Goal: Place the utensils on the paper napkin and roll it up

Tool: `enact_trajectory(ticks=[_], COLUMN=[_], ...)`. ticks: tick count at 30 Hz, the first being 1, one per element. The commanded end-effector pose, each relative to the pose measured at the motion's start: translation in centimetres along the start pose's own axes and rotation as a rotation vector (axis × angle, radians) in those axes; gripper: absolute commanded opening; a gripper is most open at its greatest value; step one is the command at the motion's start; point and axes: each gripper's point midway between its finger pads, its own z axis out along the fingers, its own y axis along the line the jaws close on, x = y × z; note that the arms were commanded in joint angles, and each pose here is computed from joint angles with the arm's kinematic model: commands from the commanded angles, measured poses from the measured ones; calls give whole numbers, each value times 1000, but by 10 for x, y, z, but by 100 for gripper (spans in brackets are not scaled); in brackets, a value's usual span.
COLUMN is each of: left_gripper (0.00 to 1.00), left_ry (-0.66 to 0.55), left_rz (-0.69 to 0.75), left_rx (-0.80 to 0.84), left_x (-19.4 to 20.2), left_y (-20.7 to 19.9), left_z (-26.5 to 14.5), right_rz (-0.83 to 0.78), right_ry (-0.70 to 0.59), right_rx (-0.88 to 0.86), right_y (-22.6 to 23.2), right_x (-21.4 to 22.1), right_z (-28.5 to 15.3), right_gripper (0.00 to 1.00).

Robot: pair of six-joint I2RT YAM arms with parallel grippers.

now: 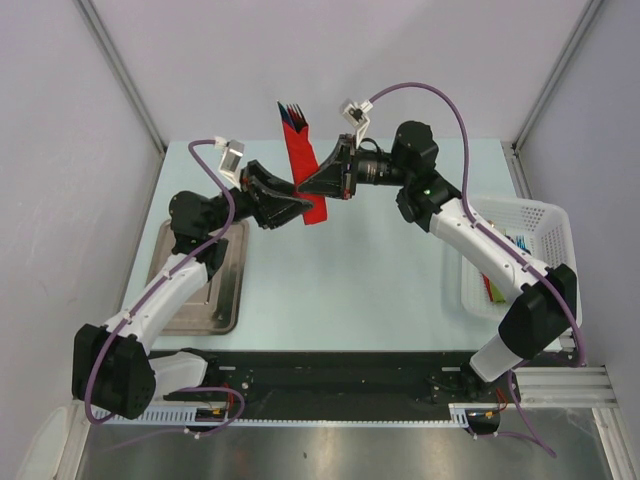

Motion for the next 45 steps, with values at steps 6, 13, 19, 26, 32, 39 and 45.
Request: enact_trajectory(ticks=[6, 13, 19, 26, 32, 39, 45], left_gripper=[34, 0, 0, 0, 0, 0, 0], left_ry=[-16, -13, -22, -26, -39, -52, -42], left_rz=[33, 32, 29, 32, 38, 33, 38], left_rx=[37, 33, 16, 26, 34, 35, 56], left_x=[-9, -9, -10, -15, -24, -29, -27], left_y=[-13, -9, -4, -2, -2, 2, -1], left_z=[2, 4, 5, 9, 13, 17, 20], right_rz=[-146, -162, -184, -182, -114, -72, -48], right_ry=[-97, -99, -112, -132, -88, -85, -112], right_rx=[-25, -16, 22, 100, 99, 84, 58], right_y=[23, 23, 19, 7, 5, 2, 2], right_x=[-37, -37, -42, -51, -31, -23, -31], right_z=[-2, -4, -12, -31, -36, -32, -27], right_gripper=[0, 0, 41, 56, 70, 60, 45])
